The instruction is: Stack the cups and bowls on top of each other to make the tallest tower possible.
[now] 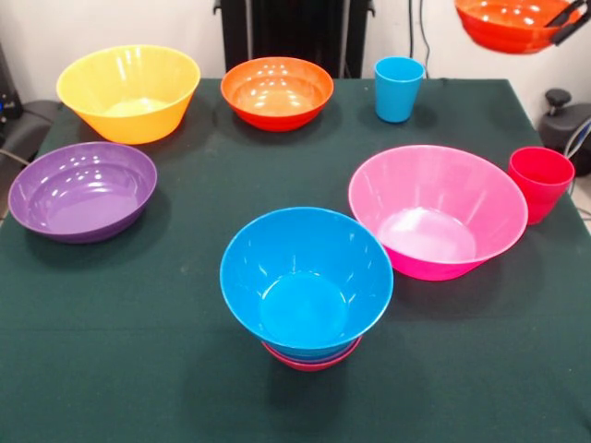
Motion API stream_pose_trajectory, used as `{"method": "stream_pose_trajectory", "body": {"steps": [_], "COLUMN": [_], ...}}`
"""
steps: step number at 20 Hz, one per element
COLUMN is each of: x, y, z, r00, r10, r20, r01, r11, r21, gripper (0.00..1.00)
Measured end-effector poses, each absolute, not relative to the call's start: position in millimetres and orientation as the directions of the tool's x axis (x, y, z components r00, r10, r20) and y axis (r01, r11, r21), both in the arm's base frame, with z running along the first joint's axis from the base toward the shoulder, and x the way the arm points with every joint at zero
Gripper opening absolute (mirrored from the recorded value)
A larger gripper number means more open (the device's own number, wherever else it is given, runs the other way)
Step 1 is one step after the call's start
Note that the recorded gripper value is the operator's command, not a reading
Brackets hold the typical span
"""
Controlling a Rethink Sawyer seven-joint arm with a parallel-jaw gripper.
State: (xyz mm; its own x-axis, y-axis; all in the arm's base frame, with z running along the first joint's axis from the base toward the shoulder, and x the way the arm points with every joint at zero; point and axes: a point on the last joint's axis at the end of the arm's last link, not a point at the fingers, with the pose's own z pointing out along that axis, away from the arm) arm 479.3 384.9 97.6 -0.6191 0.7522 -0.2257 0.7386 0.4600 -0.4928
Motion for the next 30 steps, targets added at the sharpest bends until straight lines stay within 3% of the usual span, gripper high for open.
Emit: {"method": "stream_pose_trajectory", "body": {"steps": [12,20,30], "x": [611.9,678.7,702.8], "y": [324.1,261.2,167.6], "z": [161.9,181.7,214.3], "r00": [-0.548,-0.511,-0.448], "r10": [0.786,0.789,0.796], "r20": [-0.287,-0.341,-0.407], "r01": [0.802,0.835,0.865], "r11": [0.396,0.362,0.272], "r21": [-0.448,-0.414,-0.422], "gripper": [0.0,0.0,0.0]}}
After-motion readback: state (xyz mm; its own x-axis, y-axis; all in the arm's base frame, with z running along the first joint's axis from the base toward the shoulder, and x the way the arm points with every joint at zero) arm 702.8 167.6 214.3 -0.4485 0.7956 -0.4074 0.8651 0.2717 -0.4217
